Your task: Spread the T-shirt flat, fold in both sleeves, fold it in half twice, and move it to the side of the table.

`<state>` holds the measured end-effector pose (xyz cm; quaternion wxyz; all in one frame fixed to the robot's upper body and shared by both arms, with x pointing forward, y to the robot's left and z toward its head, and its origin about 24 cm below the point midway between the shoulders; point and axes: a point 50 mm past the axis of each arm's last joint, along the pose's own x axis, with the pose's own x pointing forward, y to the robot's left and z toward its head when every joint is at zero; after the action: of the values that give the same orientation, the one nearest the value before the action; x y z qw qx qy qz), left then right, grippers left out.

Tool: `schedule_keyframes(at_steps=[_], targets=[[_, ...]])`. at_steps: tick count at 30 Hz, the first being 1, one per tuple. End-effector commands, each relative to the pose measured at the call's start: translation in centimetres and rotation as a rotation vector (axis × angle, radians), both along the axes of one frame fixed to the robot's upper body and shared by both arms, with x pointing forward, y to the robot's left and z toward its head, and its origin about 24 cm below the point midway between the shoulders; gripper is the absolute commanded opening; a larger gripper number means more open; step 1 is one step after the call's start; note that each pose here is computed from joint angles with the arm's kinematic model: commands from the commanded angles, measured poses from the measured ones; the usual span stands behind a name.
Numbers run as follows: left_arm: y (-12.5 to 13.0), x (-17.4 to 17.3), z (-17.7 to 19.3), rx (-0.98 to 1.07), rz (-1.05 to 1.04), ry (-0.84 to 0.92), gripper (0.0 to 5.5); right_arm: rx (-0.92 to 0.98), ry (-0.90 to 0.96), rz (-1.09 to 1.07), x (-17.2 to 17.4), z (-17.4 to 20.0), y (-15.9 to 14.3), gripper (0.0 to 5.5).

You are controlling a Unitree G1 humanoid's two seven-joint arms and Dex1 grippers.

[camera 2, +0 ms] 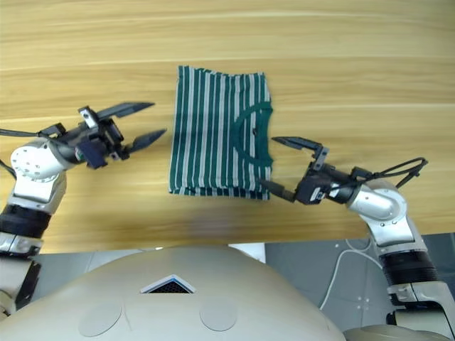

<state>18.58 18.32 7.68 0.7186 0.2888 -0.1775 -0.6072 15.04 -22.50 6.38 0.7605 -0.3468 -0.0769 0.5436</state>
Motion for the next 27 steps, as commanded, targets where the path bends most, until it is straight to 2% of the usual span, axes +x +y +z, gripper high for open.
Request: schedule_keyframes(at_steps=[1, 5, 10, 15, 25, 27], targets=[[1.7, -2.0, -2.3, 0.263, -0.096, 0.148, 2.18, -0.088, 0.059, 0.054, -1.3, -0.6, -0.2, 4.88], [2.5, -2.3, -4.2, 0.409, -0.098, 0.195, 2.18, -0.198, 0.096, 0.055, -1.5, -2.0, -0.4, 4.88], [2.5, -1.6, -5.3, 0.482, -0.062, 0.182, 2.88, -0.347, 0.118, 0.015, -0.8, -4.0, -0.7, 4.92], [1.9, -1.3, -6.0, 0.499, -0.067, 0.161, 3.58, -0.38, 0.126, 0.018, -0.8, -4.5, -0.5, 4.92], [0.2, -1.3, -6.2, 0.471, -0.136, 0.152, 4.99, -0.357, 0.13, 0.05, -1.0, -4.5, 0.1, 3.09], [0.0, -1.4, -6.5, 0.48, -0.157, 0.159, 5.13, -0.353, 0.129, 0.05, -1.0, -4.5, 0.2, 2.83]])
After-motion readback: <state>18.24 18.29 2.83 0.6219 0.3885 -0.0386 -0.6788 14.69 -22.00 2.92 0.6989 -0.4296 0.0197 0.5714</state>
